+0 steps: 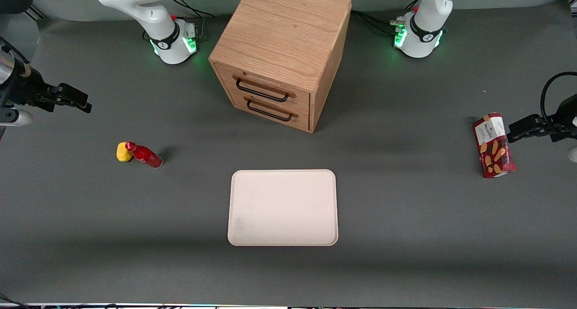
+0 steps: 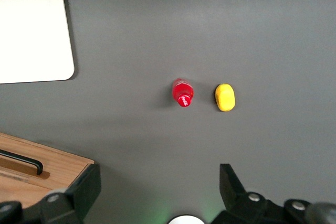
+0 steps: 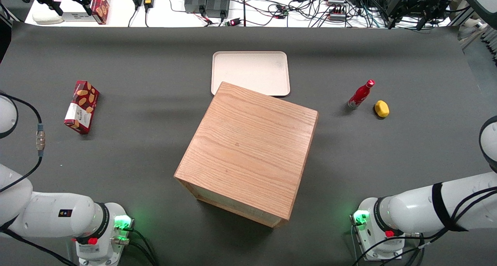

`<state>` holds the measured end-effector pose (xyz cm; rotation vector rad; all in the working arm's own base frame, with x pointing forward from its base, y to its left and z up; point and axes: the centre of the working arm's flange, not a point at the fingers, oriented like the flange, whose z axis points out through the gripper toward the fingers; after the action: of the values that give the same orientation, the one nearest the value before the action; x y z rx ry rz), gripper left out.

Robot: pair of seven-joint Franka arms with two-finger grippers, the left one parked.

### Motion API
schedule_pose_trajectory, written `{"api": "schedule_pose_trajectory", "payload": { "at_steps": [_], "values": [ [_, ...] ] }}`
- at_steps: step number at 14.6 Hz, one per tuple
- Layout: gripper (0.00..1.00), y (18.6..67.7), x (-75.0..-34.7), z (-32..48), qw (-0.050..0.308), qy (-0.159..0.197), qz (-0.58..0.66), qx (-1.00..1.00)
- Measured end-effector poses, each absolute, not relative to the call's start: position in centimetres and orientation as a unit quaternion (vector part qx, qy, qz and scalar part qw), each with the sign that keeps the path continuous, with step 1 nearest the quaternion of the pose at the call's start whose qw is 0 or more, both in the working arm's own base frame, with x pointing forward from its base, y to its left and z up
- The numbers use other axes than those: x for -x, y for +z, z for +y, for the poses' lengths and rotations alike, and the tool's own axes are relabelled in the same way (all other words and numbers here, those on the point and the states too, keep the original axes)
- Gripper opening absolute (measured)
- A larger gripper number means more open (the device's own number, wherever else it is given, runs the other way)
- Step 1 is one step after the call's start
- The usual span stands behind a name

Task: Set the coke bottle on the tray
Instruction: 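Move the open right gripper down over the red Coca-Cola bottle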

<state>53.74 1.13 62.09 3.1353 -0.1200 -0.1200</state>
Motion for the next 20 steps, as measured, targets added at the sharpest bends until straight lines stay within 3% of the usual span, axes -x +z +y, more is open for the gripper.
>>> {"api": "schedule_pose_trajectory", "payload": {
  "at_steps": [9,14,20],
  "values": [
    [1.00,59.1,-54.4,1.1,0.002,-0.057,-0.020,-0.998],
    [1.00,51.0,-53.8,-0.9,-0.002,-0.059,-0.008,-0.998],
    [1.00,40.1,-52.2,-0.6,-0.002,-0.028,0.012,-1.000]
  ]
}}
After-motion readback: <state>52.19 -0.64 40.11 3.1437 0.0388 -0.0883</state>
